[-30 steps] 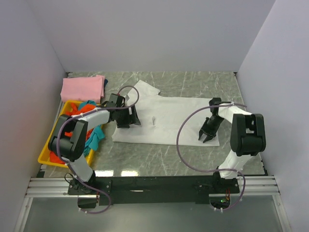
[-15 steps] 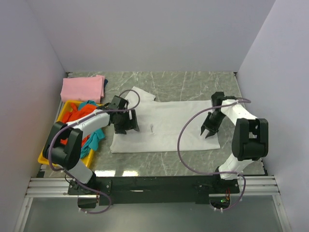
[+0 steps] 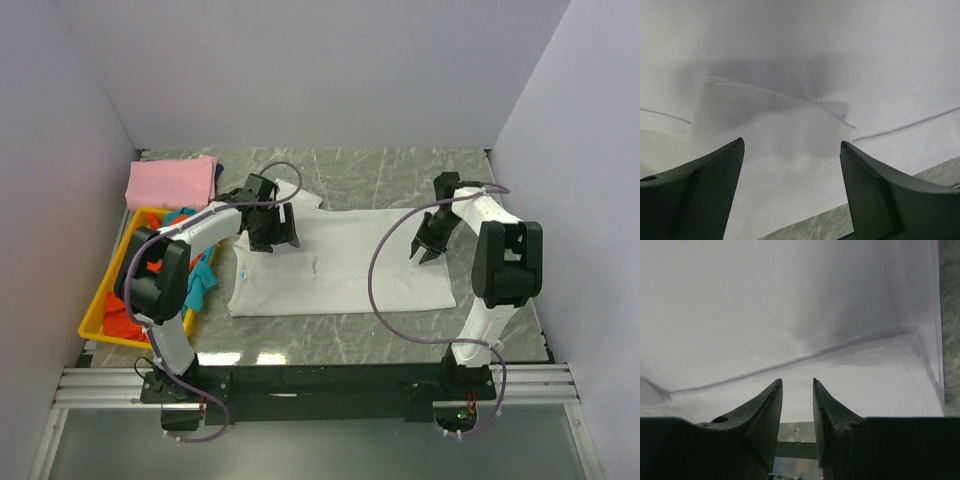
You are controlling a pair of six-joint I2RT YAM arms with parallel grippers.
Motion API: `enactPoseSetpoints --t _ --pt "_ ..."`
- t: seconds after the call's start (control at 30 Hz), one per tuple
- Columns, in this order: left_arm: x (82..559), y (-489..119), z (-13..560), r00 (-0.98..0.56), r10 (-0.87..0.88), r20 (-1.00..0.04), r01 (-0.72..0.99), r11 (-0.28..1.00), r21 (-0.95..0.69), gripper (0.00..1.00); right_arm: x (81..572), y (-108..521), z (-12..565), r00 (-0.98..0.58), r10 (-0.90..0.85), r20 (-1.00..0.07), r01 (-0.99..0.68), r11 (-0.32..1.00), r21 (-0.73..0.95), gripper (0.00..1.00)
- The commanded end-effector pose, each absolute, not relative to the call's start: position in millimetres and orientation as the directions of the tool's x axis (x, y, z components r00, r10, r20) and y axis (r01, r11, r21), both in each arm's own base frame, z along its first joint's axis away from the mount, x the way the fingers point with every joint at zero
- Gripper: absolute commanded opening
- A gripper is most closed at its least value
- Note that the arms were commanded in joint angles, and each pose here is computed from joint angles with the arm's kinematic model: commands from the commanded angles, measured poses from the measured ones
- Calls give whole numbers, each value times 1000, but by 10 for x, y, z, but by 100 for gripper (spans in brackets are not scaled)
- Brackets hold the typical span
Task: Fold and stack the t-shirts
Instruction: Fold the tshirt
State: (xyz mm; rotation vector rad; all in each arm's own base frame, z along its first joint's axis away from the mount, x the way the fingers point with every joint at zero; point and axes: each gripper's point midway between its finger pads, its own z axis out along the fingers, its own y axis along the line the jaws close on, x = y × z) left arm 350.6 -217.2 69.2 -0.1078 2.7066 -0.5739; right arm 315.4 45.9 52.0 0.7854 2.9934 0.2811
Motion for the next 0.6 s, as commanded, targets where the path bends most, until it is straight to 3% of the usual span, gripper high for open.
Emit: enactPoseSetpoints --t 0.0,0.57 --pt "3551 -2228 721 -931 -126 -343 31 908 -418 83 3161 474 425 -884 468 12 462 868 184 38" --pt "3187 -2081 235 -954 -140 -265 -26 920 -392 83 2638 297 -25 -874 475 101 479 878 19 37"
